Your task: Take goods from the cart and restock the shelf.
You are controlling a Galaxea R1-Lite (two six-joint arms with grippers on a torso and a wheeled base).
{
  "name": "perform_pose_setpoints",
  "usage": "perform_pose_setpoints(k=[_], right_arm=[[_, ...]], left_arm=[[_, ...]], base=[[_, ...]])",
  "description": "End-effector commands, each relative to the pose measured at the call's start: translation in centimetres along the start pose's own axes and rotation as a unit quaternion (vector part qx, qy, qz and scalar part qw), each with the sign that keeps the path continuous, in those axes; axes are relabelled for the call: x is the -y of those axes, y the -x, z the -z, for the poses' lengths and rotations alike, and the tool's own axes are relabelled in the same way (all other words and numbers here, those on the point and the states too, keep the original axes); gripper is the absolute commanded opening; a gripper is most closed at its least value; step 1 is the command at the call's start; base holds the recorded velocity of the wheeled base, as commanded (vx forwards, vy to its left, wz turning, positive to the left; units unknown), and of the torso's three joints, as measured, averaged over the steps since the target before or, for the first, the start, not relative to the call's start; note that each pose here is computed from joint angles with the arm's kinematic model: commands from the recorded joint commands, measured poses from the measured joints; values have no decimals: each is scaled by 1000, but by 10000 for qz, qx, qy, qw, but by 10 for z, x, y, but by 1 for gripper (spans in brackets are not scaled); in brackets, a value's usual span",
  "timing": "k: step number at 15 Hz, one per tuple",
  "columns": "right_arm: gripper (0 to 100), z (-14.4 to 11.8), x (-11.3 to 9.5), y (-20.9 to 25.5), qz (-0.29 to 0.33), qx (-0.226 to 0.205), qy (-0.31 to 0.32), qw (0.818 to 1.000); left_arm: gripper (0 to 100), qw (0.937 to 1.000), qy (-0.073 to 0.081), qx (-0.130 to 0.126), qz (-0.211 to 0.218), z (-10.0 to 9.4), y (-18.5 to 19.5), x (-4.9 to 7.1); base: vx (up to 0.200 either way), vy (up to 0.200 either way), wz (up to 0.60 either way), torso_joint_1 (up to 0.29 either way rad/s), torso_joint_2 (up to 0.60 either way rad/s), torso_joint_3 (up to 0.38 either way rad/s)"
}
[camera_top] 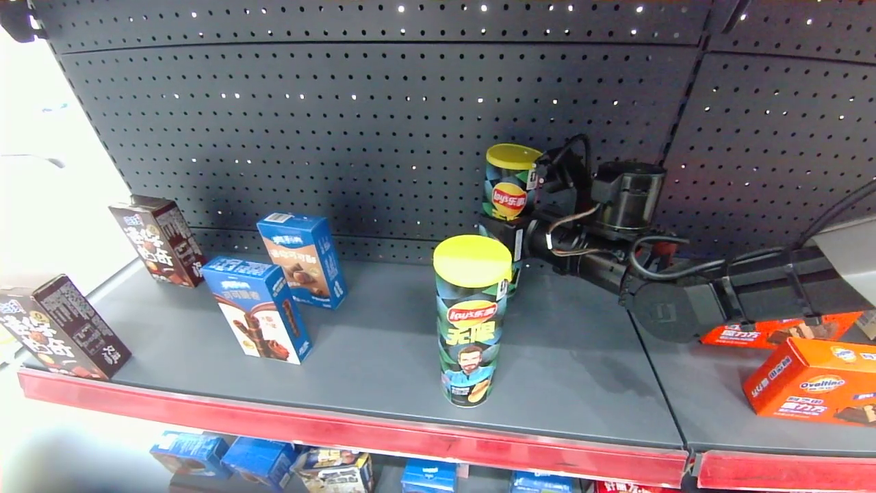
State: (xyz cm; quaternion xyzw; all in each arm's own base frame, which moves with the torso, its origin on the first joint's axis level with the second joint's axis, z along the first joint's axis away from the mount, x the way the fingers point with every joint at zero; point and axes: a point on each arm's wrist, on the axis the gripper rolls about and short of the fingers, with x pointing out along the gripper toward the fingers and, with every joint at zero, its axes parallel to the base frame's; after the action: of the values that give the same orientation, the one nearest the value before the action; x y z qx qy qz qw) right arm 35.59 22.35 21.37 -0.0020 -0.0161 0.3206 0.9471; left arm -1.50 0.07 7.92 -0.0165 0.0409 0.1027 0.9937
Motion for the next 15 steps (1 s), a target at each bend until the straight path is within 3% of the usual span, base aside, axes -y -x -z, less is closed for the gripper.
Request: perform_pose_setpoints(k=[1,15], right_arm=[[0,11,-1,-6,-4,-93,-12,10000],[0,21,4,-9,34,-185,-20,9998]], left_arm=[[100,10000,4,-4,-6,0,0,0],[100,10000,4,-4,-13,0,0,0]], base=[[0,0,0,0,0,0],[0,0,0,0,0,0]])
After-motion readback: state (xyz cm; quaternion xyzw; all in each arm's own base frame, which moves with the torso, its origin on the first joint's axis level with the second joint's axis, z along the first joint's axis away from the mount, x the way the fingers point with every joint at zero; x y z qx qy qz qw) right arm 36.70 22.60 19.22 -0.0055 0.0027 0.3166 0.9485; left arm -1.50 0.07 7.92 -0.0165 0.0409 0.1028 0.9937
